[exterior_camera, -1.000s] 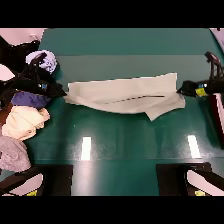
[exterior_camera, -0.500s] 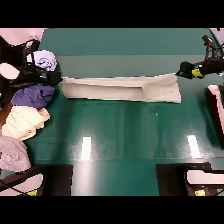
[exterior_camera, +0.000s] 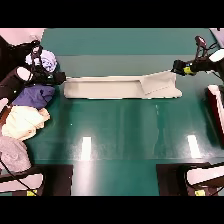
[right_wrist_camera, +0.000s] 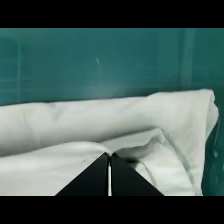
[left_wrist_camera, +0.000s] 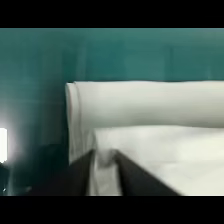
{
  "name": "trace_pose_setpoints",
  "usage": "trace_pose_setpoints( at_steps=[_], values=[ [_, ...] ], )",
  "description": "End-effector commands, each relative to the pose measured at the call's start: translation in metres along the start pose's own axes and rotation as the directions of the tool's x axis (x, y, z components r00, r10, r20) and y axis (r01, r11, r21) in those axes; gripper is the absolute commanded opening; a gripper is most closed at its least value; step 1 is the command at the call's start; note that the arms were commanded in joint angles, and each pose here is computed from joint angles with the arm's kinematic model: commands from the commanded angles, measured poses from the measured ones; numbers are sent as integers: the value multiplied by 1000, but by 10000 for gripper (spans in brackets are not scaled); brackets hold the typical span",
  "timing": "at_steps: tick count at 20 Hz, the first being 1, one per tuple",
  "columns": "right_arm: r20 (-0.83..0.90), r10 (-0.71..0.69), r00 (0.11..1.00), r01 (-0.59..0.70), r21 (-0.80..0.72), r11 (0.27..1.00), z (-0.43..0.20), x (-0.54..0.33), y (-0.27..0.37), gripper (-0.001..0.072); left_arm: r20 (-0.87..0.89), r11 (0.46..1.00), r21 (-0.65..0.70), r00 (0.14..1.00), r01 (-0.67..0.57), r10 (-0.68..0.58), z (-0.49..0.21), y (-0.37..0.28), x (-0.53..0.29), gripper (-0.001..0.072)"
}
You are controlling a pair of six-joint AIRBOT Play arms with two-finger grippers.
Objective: Fold the shirts.
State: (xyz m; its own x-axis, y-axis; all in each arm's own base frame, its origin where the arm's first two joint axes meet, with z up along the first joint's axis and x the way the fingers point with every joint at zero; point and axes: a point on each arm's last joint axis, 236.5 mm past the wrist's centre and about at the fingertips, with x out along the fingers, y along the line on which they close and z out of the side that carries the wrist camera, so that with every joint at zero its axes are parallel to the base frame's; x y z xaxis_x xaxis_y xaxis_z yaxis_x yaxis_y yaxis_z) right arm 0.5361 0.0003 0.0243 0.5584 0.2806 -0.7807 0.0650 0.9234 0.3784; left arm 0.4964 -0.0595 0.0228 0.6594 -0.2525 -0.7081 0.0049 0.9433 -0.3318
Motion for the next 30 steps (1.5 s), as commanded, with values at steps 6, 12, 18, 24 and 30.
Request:
trace_pose_setpoints(
  at_steps=[6, 12, 18, 24, 30],
  values=[
    [-74, 37, 997, -39, -15, 999, 1, -18, -8, 607, -58, 997, -81, 998, 4, -8, -13, -1, 4, 546],
    [-276, 78, 958, -49, 109, 993, -37, -45, -79, 635, -294, 997, -69, 954, 39, -58, -69, -13, -6, 23],
    [-351, 327, 878, -231, 287, 930, -53, -4, -87, 635, -413, 994, -90, 906, 63, -95, -97, -22, -18, 23],
    [-403, 368, 838, -273, 274, 922, -59, 31, -75, 635, -407, 986, -134, 902, 96, -143, -96, -33, -19, 22],
    [-466, 391, 794, -289, 277, 916, -79, 52, -54, 608, -408, 984, -143, 899, 109, -159, -96, -37, -19, 22]
  ],
)
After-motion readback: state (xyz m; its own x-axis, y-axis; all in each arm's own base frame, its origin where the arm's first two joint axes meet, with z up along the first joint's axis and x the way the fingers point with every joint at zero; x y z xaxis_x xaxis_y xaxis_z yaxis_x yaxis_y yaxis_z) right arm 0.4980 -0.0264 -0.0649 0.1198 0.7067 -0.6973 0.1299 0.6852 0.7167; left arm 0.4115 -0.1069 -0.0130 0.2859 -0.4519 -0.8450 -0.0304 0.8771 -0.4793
